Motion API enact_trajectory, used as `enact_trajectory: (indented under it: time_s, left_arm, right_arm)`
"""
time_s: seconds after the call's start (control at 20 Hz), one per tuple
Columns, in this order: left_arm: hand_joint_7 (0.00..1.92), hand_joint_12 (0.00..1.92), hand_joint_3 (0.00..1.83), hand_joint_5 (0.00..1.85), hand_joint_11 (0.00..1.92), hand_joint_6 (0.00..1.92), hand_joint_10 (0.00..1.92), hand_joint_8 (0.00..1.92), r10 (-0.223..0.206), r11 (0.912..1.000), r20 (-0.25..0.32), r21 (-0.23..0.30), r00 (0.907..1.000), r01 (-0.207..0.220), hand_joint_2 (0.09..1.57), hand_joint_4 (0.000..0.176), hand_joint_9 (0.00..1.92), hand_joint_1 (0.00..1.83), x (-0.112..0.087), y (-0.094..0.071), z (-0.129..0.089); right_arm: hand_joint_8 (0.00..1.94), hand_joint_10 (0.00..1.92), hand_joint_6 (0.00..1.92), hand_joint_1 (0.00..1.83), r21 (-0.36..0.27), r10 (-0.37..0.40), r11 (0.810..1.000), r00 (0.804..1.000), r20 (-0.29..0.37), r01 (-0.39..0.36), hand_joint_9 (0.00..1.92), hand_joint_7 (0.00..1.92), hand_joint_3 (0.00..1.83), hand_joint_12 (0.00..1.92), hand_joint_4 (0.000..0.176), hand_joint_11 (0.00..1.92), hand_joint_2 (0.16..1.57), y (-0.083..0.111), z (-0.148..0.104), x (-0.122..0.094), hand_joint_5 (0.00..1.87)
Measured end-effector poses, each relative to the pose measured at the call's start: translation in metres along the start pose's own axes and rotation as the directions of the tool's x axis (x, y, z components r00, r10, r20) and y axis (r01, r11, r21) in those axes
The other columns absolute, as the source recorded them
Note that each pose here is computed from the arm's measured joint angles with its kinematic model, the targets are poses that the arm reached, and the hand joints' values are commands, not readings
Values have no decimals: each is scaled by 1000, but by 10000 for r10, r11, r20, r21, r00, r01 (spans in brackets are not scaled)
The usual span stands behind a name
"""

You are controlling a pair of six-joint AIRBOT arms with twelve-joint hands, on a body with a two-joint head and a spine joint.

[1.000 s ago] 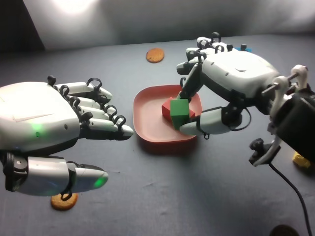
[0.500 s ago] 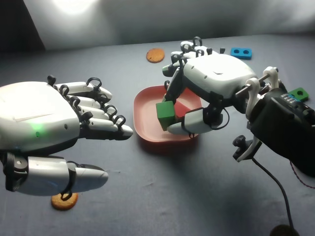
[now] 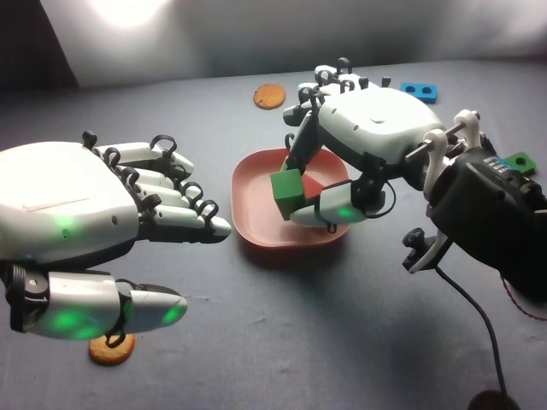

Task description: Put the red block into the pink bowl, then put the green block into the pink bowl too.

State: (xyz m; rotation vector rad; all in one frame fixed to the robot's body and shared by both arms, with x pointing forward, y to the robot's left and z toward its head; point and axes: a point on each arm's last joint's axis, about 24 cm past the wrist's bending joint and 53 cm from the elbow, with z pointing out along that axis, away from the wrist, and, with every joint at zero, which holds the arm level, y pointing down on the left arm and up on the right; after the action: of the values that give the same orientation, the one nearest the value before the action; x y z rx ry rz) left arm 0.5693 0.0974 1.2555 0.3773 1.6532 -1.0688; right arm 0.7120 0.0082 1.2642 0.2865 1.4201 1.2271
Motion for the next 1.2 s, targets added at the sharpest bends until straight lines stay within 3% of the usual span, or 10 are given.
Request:
enact_trajectory:
  time_s: [0.05,0.2,0.25,0.3,0.35,0.8,0.95,1.05,1.15,1.2]
  left_arm:
    - [367,322,0,346,0,3,0,2,0,10000,0,0,10000,0,1404,0,319,22,0,0,0]
    - [368,339,0,348,0,3,2,1,0,10000,0,0,10000,0,1400,0,322,24,0,0,0]
    - [389,439,0,377,0,7,6,4,-1,10000,3,-7,10000,1,1394,0,342,48,0,0,0]
    - [389,439,0,377,0,7,6,4,-5,10000,4,-7,10000,5,1394,0,342,48,0,0,0]
    - [386,456,1,387,0,3,4,3,-5,10000,3,-7,10000,5,1400,0,323,5,0,0,0]
    - [387,392,0,378,0,8,7,7,0,10000,1,-13,10000,0,1400,0,333,30,0,1,0]
    - [403,478,0,387,0,4,9,5,-17,10000,-114,66,9999,18,1398,0,353,25,3,-1,1]
    - [391,442,0,376,0,3,4,4,-98,9997,-393,201,9992,106,1396,0,334,58,9,-4,1]
    - [394,330,0,378,0,3,8,6,-210,9992,-558,326,9982,229,1397,0,334,67,14,-8,2]
    - [392,330,0,380,0,3,4,3,-224,9991,-516,358,9984,243,1398,0,329,53,12,-9,2]
  right_arm:
    - [0,1,255,1006,-3,-3,10000,10000,3,3,116,364,0,0,140,0,926,0,0,0,1070]
    - [1,3,111,983,4,-9,10000,10000,-8,9,100,352,0,0,127,0,903,0,0,0,1054]
    - [0,2,48,981,11,-8,10000,10000,-9,8,102,354,0,0,144,0,880,-1,0,0,1077]
    - [0,2,48,981,12,-8,10000,10000,-12,8,102,354,0,0,144,0,880,-1,0,1,1077]
    - [1,1,19,927,13,-8,10000,10000,-16,8,70,312,0,0,175,0,877,-1,0,1,1057]
    - [0,0,0,669,87,-61,9999,9997,-248,63,3,220,0,0,176,0,830,0,-6,-7,665]
    - [5,5,0,511,-626,-604,9964,9974,-404,578,14,203,0,1,175,2,808,23,-17,-21,399]
    - [1,7,0,451,-1084,-1097,9888,9919,-641,1023,21,196,0,6,134,12,795,36,-23,-23,310]
    - [0,14,0,513,-1561,-2023,9701,9744,-981,1857,43,166,0,4,33,10,790,42,-30,-26,210]
    - [0,25,0,520,-1672,-2499,9587,9622,-1083,2302,73,162,0,16,0,33,801,40,-34,-29,167]
